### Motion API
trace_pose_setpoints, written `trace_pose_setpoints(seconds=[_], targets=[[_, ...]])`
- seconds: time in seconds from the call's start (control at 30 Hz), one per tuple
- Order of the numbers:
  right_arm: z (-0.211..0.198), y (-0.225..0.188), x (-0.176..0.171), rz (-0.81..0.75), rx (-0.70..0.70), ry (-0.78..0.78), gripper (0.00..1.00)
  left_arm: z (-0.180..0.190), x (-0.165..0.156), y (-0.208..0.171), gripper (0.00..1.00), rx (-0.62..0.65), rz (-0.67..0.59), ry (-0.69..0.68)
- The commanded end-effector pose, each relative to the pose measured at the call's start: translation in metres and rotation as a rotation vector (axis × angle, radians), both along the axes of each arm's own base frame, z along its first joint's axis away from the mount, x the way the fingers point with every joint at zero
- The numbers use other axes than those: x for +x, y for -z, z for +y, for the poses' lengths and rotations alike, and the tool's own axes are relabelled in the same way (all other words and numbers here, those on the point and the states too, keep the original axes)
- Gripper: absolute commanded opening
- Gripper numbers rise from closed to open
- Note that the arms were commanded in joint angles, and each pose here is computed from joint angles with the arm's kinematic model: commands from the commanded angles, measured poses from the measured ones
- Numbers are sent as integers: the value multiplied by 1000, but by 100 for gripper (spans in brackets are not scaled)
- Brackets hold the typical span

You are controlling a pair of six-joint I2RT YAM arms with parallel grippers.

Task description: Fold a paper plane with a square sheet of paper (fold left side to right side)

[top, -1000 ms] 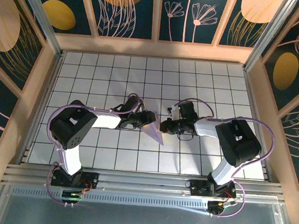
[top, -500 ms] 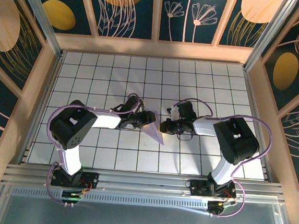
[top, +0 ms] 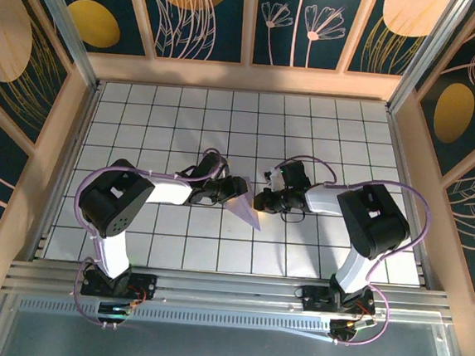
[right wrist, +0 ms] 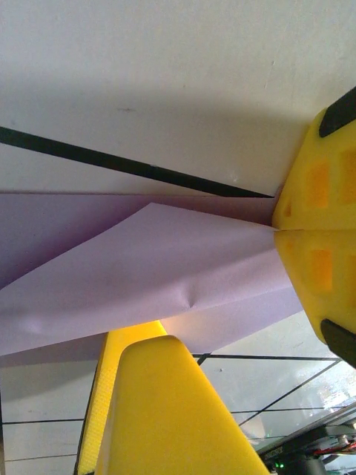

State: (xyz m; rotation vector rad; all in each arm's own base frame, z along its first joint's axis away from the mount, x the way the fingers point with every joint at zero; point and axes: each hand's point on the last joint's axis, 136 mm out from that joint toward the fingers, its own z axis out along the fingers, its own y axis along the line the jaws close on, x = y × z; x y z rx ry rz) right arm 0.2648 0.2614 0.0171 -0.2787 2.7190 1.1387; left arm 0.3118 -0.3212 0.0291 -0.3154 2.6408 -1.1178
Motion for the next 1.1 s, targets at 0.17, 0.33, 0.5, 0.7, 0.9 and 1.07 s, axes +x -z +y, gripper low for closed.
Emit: trace_pose_setpoints(seconds=[0.17, 0.33, 0.5, 0.7, 0.9, 1.07], targets=[[-14, 32, -12, 59, -127, 10, 0, 10, 6, -28, 48, 44, -102, -10], [-18, 36, -13, 67, -144, 20, 0, 5, 5, -32, 36, 32, -119, 30], [-20, 36, -14, 68, -154, 26, 0, -10, 1, -26, 15, -19, -96, 85], [-22, 38, -16, 74, -166, 25, 0, -22, 0, -20, 11, -39, -82, 126], [-23, 39, -17, 78, -172, 25, 0, -23, 2, -12, 12, -16, -70, 122], [-23, 40, -17, 78, -175, 26, 0, -13, -1, 2, 12, 43, -25, 94]])
